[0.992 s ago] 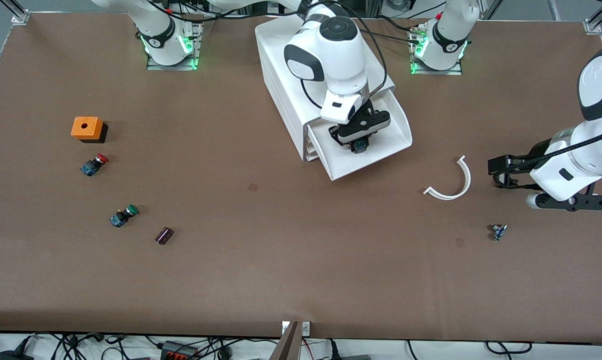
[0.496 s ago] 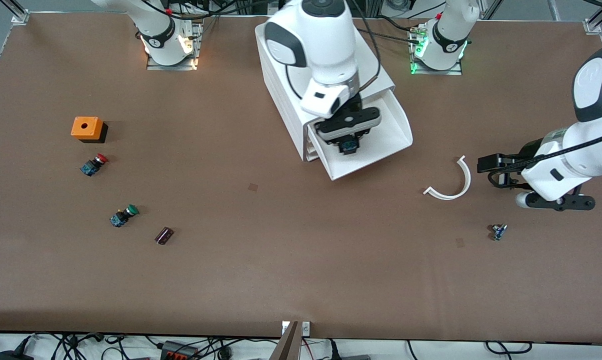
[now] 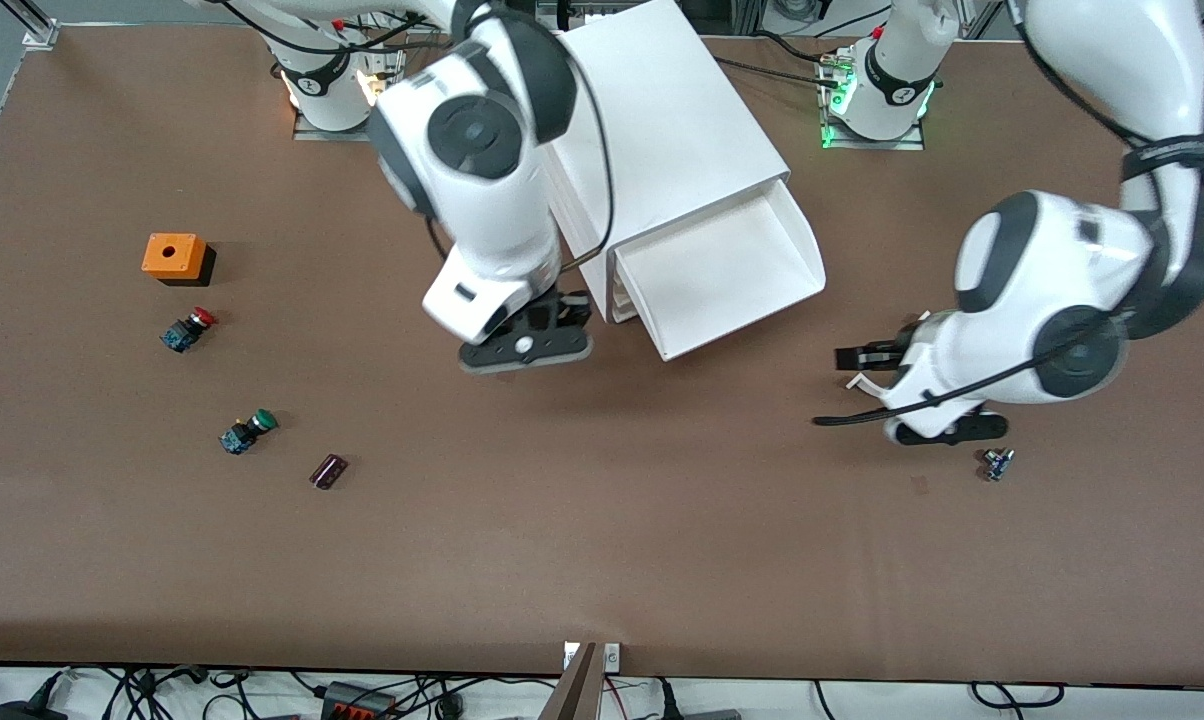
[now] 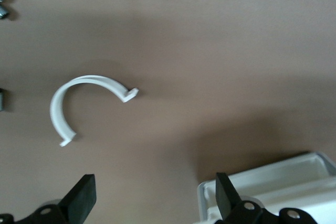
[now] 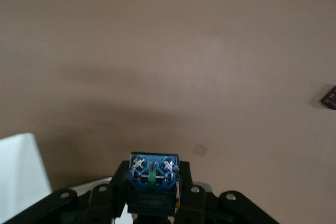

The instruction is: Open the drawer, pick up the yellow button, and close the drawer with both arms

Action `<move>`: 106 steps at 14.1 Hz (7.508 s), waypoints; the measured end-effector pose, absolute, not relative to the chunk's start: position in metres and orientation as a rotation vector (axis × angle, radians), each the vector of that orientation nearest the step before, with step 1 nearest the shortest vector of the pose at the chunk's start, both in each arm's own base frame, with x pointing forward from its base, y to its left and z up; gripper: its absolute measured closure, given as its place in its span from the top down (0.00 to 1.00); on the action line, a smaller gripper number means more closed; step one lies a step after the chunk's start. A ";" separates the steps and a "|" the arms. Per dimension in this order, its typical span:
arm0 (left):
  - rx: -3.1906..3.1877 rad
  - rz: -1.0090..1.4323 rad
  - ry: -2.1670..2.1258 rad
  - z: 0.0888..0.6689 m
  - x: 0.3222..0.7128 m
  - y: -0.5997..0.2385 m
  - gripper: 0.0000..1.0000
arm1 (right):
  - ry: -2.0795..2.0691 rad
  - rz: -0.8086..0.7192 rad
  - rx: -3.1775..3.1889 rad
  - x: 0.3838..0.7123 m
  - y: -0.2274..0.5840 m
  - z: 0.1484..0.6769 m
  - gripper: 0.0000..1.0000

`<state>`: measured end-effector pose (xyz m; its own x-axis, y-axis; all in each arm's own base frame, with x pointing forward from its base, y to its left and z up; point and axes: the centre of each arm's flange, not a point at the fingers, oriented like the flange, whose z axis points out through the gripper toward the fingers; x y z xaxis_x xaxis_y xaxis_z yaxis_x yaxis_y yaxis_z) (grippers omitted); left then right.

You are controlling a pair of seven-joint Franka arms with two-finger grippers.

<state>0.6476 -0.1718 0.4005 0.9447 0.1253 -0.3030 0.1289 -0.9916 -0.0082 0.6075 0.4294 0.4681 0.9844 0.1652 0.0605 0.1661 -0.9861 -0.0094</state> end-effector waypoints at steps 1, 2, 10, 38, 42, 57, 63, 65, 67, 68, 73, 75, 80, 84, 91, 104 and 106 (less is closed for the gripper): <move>3.090 -0.461 0.233 0.394 0.645 -0.183 1.00 | -0.273 -0.046 -3.114 0.618 0.410 0.457 0.41; 3.092 -0.441 0.263 0.390 0.645 -0.189 1.00 | -0.284 -0.006 -3.119 0.628 0.387 0.447 0.41; 3.074 -0.368 0.402 0.362 0.596 -0.267 1.00 | -0.318 0.308 -3.115 0.668 0.223 0.355 0.41; 3.063 -0.525 0.465 0.355 0.467 -0.375 1.00 | -0.326 0.283 -3.058 0.673 0.169 0.325 1.00; 3.060 -0.518 0.469 0.358 0.468 -0.374 1.00 | -0.259 0.226 -3.085 0.685 0.135 0.414 1.00; 3.116 -0.353 -0.176 0.532 0.604 -0.111 1.00 | 0.105 -0.018 -3.127 0.648 -0.004 0.596 1.00; 3.163 -0.077 -0.303 0.570 0.610 -0.044 1.00 | 0.179 -0.095 -3.092 0.621 -0.053 0.637 1.00; 3.173 0.047 -0.319 0.573 0.594 -0.049 1.00 | 0.171 -0.074 -3.119 0.614 -0.054 0.634 1.00; 3.177 0.080 -0.313 0.568 0.574 -0.048 1.00 | 0.138 -0.054 -3.130 0.614 -0.052 0.629 1.00; 3.170 0.083 -0.297 0.568 0.567 -0.045 1.00 | 0.130 -0.043 -3.132 0.614 -0.053 0.625 1.00; 3.153 0.081 -0.299 0.578 0.548 -0.065 1.00 | 0.129 -0.029 -3.128 0.598 -0.055 0.611 1.00; 3.153 0.074 -0.304 0.580 0.545 -0.070 1.00 | 0.128 -0.030 -3.124 0.583 -0.055 0.610 1.00; 3.156 0.059 -0.282 0.576 0.545 -0.062 1.00 | 0.123 -0.026 -3.120 0.565 -0.053 0.614 1.00; 3.157 0.053 -0.278 0.576 0.545 -0.060 1.00 | 0.114 -0.013 -3.135 0.565 -0.052 0.610 1.00; 3.133 -0.045 -0.209 0.570 0.540 -0.047 1.00 | 0.100 -0.006 -3.154 0.565 -0.049 0.609 1.00; 3.103 -0.045 -0.182 0.571 0.540 -0.043 1.00 | 0.103 -0.006 -3.156 0.565 -0.051 0.609 1.00; 3.103 -0.045 -0.183 0.571 0.540 -0.044 1.00 | 0.103 -0.006 -3.156 0.565 -0.051 0.609 1.00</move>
<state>0.5402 -0.0436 0.5710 0.9927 -0.1177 -0.0267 -0.1168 -0.9926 0.0345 0.5646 -0.0507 0.6088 0.9978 -0.0654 0.0042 -0.0655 -0.9977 0.0162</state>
